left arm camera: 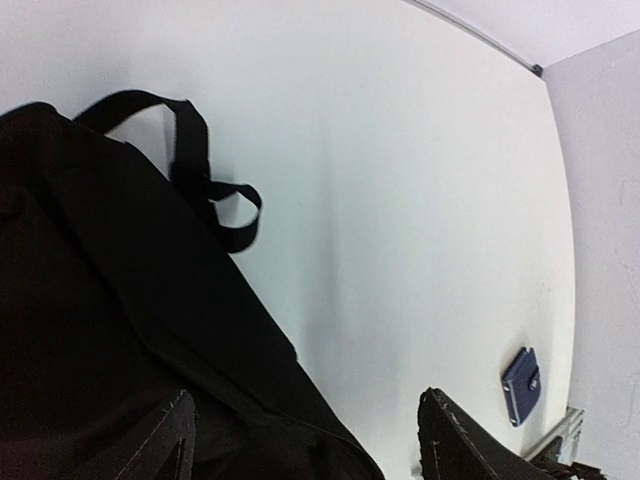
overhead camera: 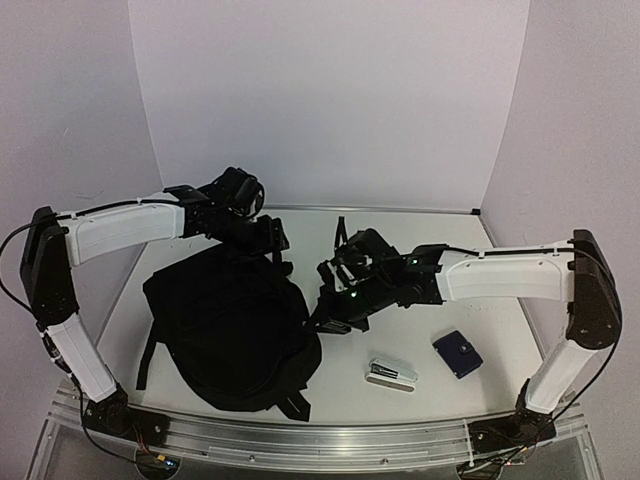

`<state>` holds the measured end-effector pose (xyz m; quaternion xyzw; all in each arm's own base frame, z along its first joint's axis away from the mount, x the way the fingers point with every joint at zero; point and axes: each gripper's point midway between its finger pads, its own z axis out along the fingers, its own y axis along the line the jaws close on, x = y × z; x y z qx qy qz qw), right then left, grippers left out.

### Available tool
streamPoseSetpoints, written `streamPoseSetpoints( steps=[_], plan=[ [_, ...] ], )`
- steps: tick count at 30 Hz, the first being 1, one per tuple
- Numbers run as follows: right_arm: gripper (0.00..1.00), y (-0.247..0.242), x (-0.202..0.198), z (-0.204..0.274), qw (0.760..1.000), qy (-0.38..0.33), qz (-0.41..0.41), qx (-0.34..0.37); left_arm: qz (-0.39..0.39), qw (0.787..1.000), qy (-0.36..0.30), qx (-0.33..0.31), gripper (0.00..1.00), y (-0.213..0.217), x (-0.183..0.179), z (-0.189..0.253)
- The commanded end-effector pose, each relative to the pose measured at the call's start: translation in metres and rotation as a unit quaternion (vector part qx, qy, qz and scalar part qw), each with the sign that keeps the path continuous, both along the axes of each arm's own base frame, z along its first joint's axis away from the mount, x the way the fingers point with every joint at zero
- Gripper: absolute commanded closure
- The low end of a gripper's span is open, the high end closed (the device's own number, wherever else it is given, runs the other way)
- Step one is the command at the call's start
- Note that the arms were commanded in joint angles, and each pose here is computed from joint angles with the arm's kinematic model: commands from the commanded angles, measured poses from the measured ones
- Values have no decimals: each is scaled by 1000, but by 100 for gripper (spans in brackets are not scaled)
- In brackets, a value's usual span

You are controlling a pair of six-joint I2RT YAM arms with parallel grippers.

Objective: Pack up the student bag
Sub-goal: Zip the student bag at the center of the board.

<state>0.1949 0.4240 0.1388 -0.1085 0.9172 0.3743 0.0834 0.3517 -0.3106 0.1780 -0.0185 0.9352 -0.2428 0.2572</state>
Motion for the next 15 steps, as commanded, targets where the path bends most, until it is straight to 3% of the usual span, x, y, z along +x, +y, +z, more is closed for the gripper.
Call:
streamPoseSetpoints(
  steps=[1, 6, 15],
  plan=[
    [100, 15, 7, 31, 999, -34, 5, 35, -10, 997, 62, -51, 23, -20, -30, -5],
    [100, 15, 7, 30, 999, -36, 7, 34, -31, 991, 97, -91, 22, -45, -52, -12],
    [100, 12, 6, 32, 999, -40, 5, 34, -71, 985, 130, -86, 25, -78, -68, -31]
  ],
)
